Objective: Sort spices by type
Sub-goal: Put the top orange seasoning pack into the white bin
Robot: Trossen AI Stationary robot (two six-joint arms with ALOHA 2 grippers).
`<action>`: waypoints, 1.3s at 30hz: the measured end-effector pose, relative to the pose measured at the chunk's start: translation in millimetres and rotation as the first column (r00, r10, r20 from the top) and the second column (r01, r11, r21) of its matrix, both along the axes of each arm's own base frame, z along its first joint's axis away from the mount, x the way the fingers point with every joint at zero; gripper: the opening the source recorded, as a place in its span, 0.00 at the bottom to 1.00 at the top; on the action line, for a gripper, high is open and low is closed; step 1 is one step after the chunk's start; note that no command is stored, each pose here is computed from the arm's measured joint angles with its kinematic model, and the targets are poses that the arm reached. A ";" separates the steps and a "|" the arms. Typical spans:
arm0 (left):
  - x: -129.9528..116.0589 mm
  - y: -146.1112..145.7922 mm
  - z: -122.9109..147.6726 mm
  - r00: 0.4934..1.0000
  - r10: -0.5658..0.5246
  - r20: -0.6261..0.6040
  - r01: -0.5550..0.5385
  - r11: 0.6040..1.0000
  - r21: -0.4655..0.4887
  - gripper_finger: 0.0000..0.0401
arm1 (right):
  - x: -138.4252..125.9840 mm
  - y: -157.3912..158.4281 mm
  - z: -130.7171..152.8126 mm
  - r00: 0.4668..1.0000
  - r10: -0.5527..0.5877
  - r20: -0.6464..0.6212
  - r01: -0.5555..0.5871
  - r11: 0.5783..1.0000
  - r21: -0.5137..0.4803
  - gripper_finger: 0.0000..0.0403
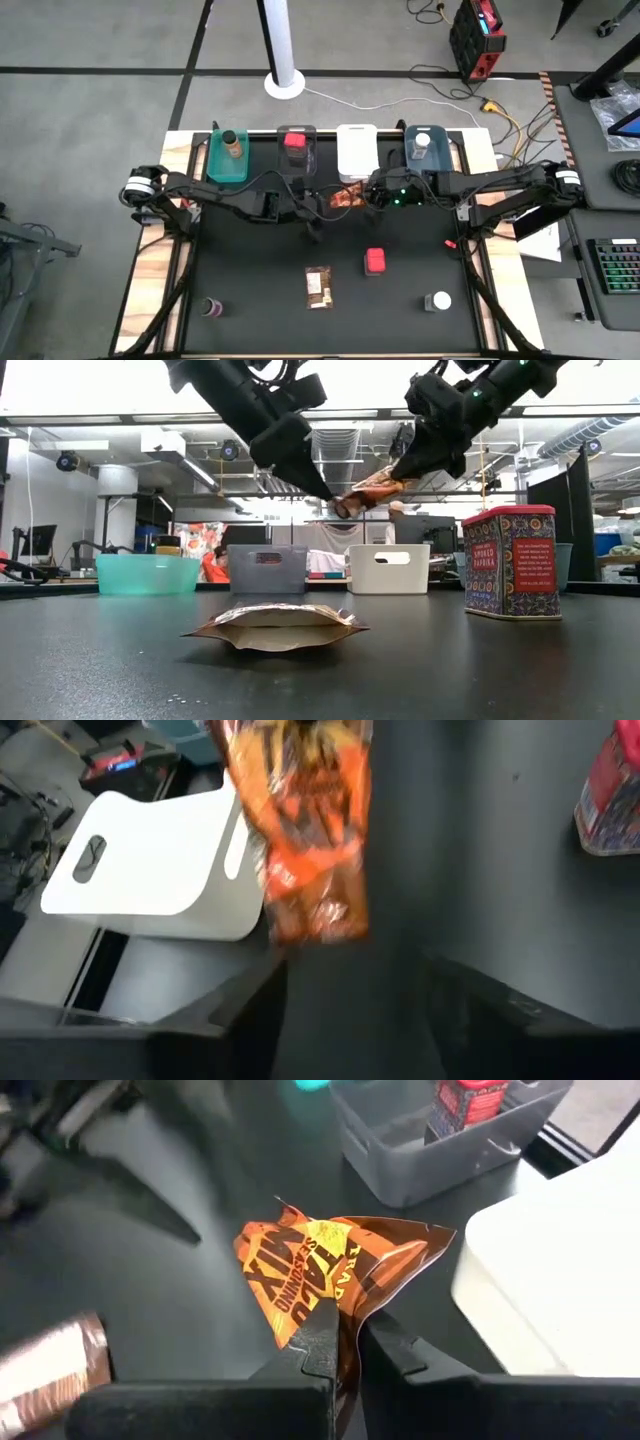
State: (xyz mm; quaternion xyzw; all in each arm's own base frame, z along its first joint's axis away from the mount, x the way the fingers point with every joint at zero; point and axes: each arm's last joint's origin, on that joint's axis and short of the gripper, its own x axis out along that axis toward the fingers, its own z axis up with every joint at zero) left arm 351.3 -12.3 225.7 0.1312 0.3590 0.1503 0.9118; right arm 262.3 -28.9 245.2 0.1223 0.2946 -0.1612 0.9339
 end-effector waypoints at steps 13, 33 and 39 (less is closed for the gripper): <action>12.3 10.8 19.2 0.946 -0.256 0.198 0.276 0.958 -0.079 0.68 | -1.2 7.5 16.3 0.961 0.209 -0.183 -0.245 0.948 -0.205 0.03; 36.8 48.0 -15.8 0.937 -0.211 0.279 0.269 0.944 -0.189 0.03 | -0.7 11.6 16.7 0.961 0.213 -0.178 -0.248 0.947 -0.205 0.03; 38.3 49.8 -24.7 0.952 -0.178 0.248 0.230 0.953 -0.199 0.01 | -1.4 20.9 19.5 0.949 0.260 -0.176 -0.298 0.925 -0.237 0.03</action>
